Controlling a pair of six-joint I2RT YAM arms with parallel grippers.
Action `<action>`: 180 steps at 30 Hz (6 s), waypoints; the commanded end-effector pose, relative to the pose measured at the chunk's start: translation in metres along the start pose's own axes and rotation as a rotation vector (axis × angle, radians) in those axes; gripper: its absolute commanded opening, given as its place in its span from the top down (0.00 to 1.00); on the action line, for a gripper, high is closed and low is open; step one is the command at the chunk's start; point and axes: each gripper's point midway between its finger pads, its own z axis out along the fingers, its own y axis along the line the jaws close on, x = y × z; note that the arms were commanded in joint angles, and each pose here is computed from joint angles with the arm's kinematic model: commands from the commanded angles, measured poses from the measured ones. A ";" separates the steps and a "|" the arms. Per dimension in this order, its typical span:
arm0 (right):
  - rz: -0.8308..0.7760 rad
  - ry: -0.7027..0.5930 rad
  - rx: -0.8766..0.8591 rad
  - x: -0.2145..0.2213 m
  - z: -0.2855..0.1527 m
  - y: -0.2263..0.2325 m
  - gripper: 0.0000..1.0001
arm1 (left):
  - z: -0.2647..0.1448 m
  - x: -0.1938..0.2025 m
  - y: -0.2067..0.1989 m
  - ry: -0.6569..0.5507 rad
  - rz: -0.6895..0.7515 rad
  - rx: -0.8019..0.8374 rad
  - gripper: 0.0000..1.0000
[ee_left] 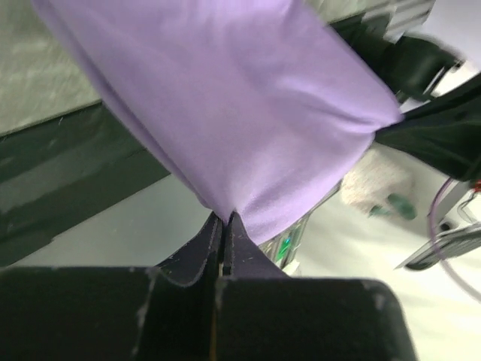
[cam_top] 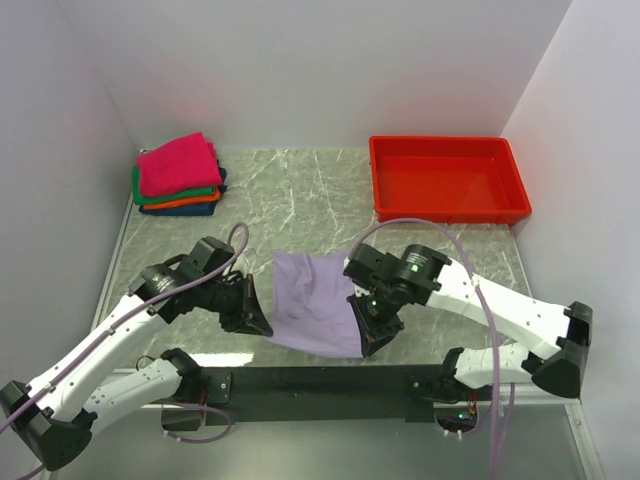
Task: Fold and stack the t-shirts
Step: Fold the tshirt
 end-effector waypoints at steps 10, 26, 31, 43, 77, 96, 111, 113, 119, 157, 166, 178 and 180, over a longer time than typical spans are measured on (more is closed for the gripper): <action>0.171 -0.216 0.106 -0.114 -0.010 -0.042 1.00 | 0.049 -0.083 -0.009 -0.141 0.005 -0.046 0.99; 0.155 -0.220 0.157 -0.169 -0.009 -0.062 1.00 | 0.053 -0.170 -0.015 -0.245 -0.024 -0.057 0.99; 0.150 -0.228 0.161 -0.188 -0.008 -0.068 1.00 | 0.057 -0.187 -0.011 -0.246 -0.028 -0.069 0.99; 0.154 -0.182 0.188 -0.227 0.017 -0.089 1.00 | 0.069 -0.228 0.009 -0.261 -0.045 -0.102 0.99; 0.253 -0.146 0.225 -0.287 0.048 -0.132 0.98 | 0.098 -0.318 0.044 -0.264 -0.004 -0.148 0.74; 0.189 -0.257 0.087 -0.266 0.000 -0.065 0.49 | 0.077 -0.238 -0.027 -0.331 0.315 0.053 0.12; 0.253 -0.131 0.071 -0.304 0.077 -0.080 0.49 | 0.146 -0.159 0.018 -0.023 0.379 0.068 0.15; 0.277 -0.147 0.111 -0.310 0.078 -0.095 0.49 | 0.149 -0.154 0.021 -0.011 0.376 0.073 0.16; 0.337 -0.192 0.164 -0.326 0.072 -0.128 0.48 | 0.162 -0.133 0.037 0.042 0.359 0.070 0.16; 0.208 -0.060 0.114 -0.203 0.120 -0.077 0.48 | 0.084 -0.195 0.073 -0.364 -0.061 -0.024 0.01; 0.202 -0.030 0.116 -0.194 0.131 -0.082 0.48 | 0.097 -0.201 0.088 -0.435 -0.068 -0.006 0.01; 0.197 -0.029 0.121 -0.189 0.131 -0.085 0.48 | 0.127 -0.191 0.093 -0.429 0.042 0.149 0.01; 0.196 -0.032 0.120 -0.188 0.131 -0.085 0.48 | 0.137 -0.186 0.102 -0.397 0.039 0.145 0.01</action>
